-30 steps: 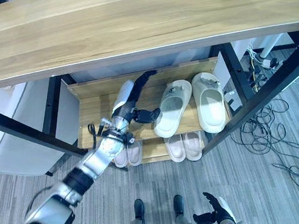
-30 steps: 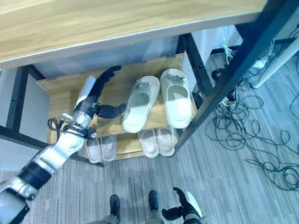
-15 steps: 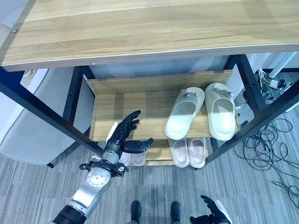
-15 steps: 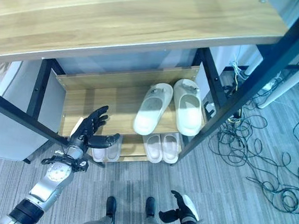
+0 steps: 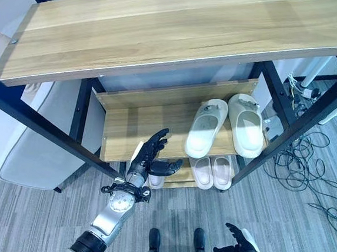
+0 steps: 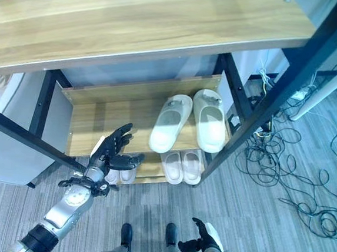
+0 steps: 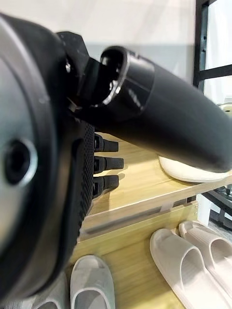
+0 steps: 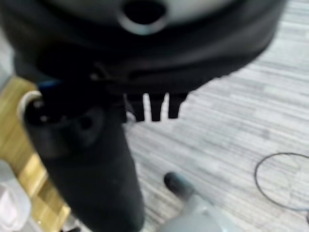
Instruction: Arrange the slippers neatly on the shoe rack.
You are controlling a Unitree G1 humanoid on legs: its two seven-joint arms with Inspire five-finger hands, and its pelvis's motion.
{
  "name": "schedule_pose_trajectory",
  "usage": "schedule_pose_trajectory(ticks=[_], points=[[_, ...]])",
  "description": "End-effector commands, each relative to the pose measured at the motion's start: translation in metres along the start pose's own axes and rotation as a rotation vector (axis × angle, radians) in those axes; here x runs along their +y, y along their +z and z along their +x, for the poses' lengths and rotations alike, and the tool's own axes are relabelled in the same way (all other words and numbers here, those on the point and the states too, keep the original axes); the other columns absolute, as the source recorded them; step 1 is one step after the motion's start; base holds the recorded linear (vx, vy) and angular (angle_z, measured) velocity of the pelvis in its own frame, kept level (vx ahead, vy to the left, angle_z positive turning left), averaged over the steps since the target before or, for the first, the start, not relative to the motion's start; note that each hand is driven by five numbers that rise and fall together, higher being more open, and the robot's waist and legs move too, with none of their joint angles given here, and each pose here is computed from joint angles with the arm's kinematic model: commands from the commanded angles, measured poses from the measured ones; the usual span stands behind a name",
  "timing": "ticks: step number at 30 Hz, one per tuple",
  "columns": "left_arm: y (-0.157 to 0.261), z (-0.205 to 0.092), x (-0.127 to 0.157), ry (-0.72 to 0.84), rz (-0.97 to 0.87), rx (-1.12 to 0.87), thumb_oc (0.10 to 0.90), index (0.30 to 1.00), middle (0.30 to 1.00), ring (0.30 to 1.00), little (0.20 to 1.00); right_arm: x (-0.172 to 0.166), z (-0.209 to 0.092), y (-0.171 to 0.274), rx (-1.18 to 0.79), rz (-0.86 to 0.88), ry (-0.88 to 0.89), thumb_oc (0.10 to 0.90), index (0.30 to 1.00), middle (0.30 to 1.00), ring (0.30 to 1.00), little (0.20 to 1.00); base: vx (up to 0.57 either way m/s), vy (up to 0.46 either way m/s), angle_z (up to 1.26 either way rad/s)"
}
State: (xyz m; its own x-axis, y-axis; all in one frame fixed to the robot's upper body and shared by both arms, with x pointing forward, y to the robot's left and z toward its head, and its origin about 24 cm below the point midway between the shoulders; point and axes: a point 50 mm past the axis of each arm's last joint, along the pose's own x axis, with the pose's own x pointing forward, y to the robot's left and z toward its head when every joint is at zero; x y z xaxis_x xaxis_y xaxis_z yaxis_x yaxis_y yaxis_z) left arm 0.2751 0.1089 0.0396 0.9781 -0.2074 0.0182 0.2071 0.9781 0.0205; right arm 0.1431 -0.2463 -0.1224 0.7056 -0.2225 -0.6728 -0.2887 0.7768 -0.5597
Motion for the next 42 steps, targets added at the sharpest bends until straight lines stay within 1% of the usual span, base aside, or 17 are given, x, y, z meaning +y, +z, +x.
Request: schedule_pose_trajectory(ticks=[1, 5, 12, 19, 28, 37, 42], points=[[0.039, 0.024, -0.024, -0.079, -0.035, -0.182, 0.800, 0.900, 0.900, 0.900, 0.900, -0.013, -0.006, -0.011, 0.005, -0.005, -0.064, 0.800, 0.900, 0.900, 0.900, 0.900, 0.01, 0.011, -0.04], [0.043, 0.027, -0.035, -0.122, -0.013, -0.197, 0.800, 0.900, 0.900, 0.900, 0.900, -0.016, -0.005, -0.011, 0.001, -0.006, -0.071, 0.800, 0.900, 0.900, 0.900, 0.900, 0.01, 0.008, -0.10], [0.043, 0.030, -0.044, -0.146, -0.016, -0.193, 0.800, 0.900, 0.900, 0.900, 0.900, -0.019, -0.006, -0.012, 0.001, -0.006, -0.083, 0.800, 0.900, 0.900, 0.900, 0.900, 0.01, 0.001, -0.07], [0.045, 0.034, -0.063, -0.204, -0.011, -0.192, 0.800, 0.900, 0.900, 0.900, 0.900, -0.020, -0.005, -0.012, 0.003, -0.006, -0.089, 0.800, 0.900, 0.900, 0.900, 0.900, 0.01, -0.008, -0.05], [0.059, 0.041, -0.082, -0.244, -0.021, -0.233, 0.800, 0.900, 0.900, 0.900, 0.900, -0.019, -0.004, -0.009, -0.009, -0.001, -0.090, 0.800, 0.900, 0.900, 0.900, 0.900, 0.00, 0.000, 0.00], [0.066, 0.043, -0.093, -0.283, -0.028, -0.256, 0.800, 0.900, 0.900, 0.900, 0.900, -0.013, -0.005, -0.010, -0.001, 0.010, -0.078, 0.800, 0.900, 0.900, 0.900, 0.900, 0.00, 0.000, 0.00], [0.067, 0.044, -0.093, -0.291, 0.032, -0.271, 0.800, 0.900, 0.900, 0.900, 0.900, -0.011, -0.005, -0.009, -0.011, 0.019, -0.077, 0.800, 0.900, 0.900, 0.900, 0.900, 0.01, -0.025, 0.03]])
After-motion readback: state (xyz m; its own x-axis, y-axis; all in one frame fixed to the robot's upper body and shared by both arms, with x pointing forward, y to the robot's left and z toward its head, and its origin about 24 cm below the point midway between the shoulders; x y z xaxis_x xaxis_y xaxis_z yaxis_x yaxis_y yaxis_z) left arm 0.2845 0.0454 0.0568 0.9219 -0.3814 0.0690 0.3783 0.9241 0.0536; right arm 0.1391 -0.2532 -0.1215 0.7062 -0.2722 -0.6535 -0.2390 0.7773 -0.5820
